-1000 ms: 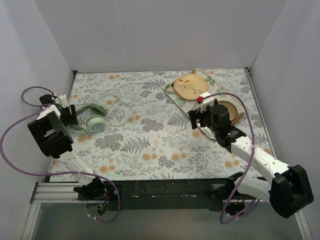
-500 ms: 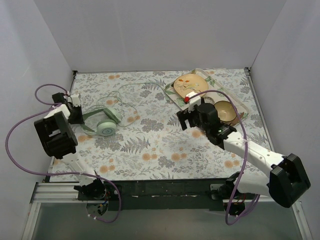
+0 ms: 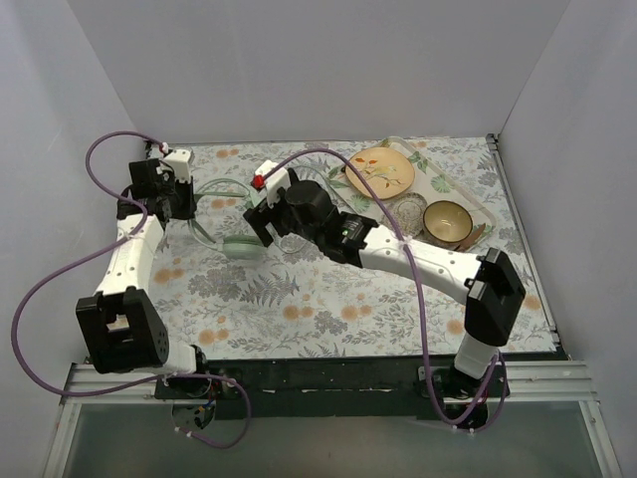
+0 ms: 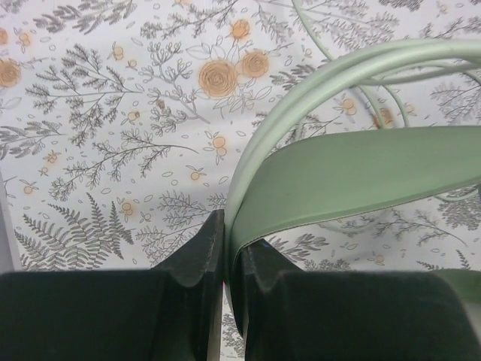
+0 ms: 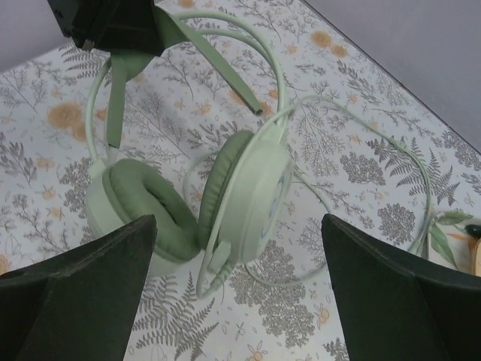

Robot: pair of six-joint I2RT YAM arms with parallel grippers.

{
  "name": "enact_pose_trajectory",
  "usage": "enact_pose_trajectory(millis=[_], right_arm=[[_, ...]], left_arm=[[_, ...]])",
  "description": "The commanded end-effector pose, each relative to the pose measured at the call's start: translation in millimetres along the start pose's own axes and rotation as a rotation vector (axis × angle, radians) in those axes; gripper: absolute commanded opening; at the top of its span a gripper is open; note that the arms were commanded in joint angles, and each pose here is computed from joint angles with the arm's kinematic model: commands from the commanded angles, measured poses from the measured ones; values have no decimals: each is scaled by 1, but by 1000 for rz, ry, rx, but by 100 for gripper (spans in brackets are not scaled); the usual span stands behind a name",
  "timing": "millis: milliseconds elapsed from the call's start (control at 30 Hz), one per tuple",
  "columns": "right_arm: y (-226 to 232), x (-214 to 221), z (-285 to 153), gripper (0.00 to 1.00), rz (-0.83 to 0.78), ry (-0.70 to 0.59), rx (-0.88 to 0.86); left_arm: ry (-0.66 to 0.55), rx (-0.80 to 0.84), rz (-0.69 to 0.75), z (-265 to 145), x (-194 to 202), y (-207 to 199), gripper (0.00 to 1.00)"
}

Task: Wrap the headphones

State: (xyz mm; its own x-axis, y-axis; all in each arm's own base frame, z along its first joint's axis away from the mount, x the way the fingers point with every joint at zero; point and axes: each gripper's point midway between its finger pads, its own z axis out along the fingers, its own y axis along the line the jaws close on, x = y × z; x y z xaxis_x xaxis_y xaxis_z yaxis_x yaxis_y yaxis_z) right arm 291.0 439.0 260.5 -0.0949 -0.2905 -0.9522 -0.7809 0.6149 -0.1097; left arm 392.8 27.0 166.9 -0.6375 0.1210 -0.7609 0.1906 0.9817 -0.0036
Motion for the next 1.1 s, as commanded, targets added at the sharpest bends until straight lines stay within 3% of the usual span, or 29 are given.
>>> enact_pose_trajectory(millis=[0,200,400,500,600,633,700,733,833,933,1067], right_arm=[[-1,-6,20,99,49,34,44],[0,6,45,99,94,93,78],[-6,49,64,98,96,216,146],[-14,60,66,94,120,231,164],[-13,67,67,74,118,232,151],[-13,69,67,56,116,237,148],[-12,68,68,39,109,234,139],[-12,68,68,27,104,234,136],[-11,64,67,13,60,227,111],[-7,58,66,3,3,215,67],[0,52,62,1,-55,207,-4]], left_arm=[[-70,1,-14,-24,-18,-16,0],[-87,22,-26,-34,-24,-26,0],[-115,28,-35,-45,-29,-29,0],[-120,36,-34,-47,-28,-32,0],[-116,52,-36,-45,-24,-34,0],[-112,66,-31,-43,-22,-37,0],[-94,106,-15,-37,-13,-43,0],[-84,124,-11,-33,-8,-47,15],[-36,53,27,-12,8,-39,34],[-3,4,120,4,14,-42,45],[-22,-149,253,13,4,-36,52]])
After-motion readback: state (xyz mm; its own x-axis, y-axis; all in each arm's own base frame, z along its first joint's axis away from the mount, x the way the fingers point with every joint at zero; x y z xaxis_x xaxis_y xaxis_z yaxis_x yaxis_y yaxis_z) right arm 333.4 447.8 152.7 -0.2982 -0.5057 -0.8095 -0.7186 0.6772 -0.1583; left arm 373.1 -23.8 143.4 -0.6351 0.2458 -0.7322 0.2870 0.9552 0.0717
